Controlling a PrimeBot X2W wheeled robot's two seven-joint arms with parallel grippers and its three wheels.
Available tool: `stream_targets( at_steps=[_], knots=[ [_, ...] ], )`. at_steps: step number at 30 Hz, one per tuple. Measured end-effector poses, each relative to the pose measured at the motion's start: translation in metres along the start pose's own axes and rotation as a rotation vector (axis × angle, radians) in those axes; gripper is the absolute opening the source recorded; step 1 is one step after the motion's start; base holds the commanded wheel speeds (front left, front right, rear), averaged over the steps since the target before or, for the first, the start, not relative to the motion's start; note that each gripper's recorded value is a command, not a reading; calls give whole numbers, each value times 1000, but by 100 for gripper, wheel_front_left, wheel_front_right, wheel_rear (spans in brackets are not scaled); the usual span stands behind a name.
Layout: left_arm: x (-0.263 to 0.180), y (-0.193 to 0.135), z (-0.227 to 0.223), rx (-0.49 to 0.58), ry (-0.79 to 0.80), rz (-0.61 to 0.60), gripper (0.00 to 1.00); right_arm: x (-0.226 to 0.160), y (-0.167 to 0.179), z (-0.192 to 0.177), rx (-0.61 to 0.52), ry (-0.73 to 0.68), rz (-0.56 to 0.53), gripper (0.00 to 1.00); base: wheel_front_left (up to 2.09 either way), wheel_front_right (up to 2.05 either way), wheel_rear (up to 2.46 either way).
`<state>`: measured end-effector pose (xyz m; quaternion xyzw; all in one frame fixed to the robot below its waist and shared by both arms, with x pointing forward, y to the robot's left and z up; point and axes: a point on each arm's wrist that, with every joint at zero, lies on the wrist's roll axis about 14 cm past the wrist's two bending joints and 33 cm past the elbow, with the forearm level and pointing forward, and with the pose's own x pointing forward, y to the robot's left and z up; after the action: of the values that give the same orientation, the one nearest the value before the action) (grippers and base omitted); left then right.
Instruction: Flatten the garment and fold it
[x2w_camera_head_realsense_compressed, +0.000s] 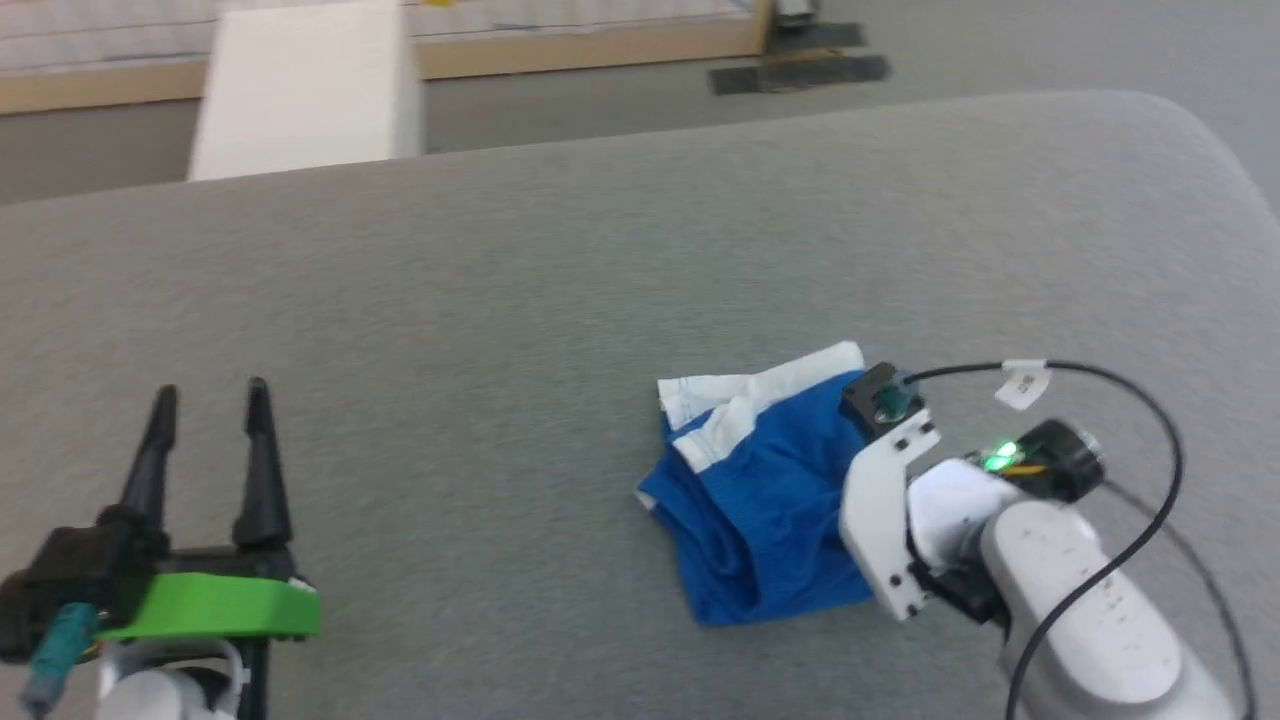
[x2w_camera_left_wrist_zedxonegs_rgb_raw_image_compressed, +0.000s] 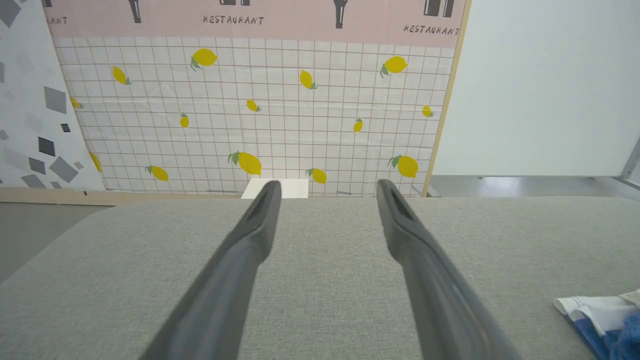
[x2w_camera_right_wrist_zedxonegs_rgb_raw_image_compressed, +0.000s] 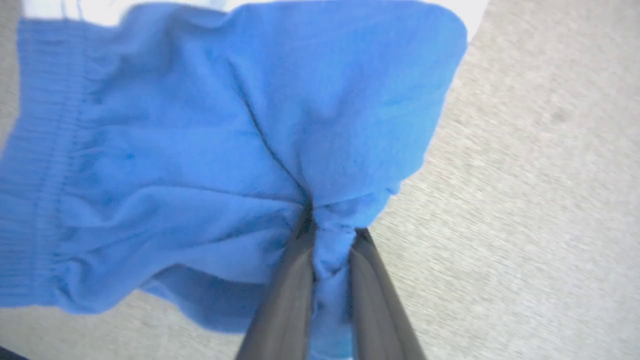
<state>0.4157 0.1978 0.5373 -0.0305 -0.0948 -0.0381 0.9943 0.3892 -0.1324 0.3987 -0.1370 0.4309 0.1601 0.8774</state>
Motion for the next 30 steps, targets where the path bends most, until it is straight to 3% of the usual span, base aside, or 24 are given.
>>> stream_targets(
  at_steps=[7, 16, 23, 30],
  knots=[
    [31, -38, -11, -35, -8, -111, 100, -33, -73, -25, -12, 50, -170, 0, 0, 0, 0],
    [63, -75, -40, -40, 18, -245, 100, -70, -161, -81, 80, 164, -386, 0, 0, 0, 0],
    [77, -73, -75, -14, 81, -287, 100, -82, -213, -106, 113, 240, -543, 0, 0, 0, 0],
    [83, -68, -106, 3, 148, -311, 100, -89, -257, -108, 130, 249, -682, 0, 0, 0, 0]
  ],
)
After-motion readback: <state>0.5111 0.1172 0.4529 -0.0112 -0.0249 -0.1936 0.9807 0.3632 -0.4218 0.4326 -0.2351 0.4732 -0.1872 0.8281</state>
